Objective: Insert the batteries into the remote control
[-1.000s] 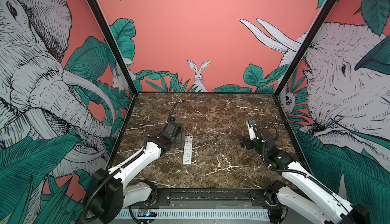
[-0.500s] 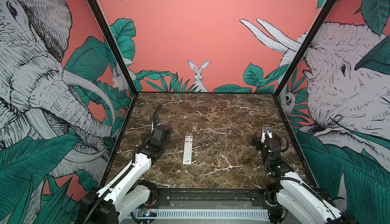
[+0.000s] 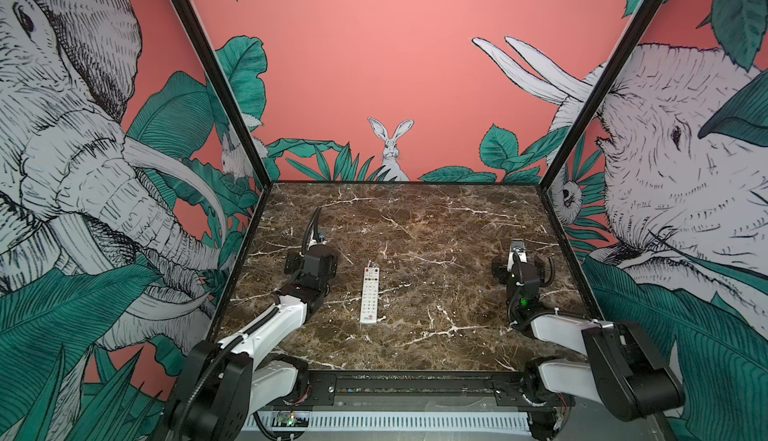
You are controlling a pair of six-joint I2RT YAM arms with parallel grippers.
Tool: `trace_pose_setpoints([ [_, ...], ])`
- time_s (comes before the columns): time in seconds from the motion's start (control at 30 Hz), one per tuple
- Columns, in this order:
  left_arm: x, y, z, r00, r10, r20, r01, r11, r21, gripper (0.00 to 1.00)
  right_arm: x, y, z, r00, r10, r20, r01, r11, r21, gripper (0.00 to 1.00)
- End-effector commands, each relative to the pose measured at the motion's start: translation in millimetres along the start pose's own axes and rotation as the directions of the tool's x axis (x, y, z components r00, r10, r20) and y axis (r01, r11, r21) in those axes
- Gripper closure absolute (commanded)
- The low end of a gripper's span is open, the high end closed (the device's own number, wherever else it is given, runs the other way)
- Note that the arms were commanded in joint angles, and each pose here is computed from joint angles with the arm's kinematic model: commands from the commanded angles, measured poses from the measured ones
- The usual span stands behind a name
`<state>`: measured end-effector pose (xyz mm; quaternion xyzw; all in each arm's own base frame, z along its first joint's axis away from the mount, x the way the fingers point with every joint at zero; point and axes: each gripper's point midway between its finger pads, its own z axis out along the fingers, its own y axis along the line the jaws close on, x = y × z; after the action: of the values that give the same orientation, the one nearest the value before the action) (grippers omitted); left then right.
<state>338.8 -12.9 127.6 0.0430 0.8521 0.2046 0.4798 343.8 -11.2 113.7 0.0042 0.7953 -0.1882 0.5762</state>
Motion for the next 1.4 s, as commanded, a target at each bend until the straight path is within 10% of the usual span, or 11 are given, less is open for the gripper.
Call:
trace_pose_setpoints([
  [0.0,-21,2,13,0.992,-0.061,0.114,0.060,0.998,0.011,0.00,-34,-5,4,0.988,0.061,0.138,-0.064,0.998,0.013,0.01],
  [1.37,-5,-9,66,0.968,-0.156,0.198,0.128,0.981,0.145,0.00,1,-6,48,0.993,0.118,-0.014,-0.118,0.992,0.033,0.01],
])
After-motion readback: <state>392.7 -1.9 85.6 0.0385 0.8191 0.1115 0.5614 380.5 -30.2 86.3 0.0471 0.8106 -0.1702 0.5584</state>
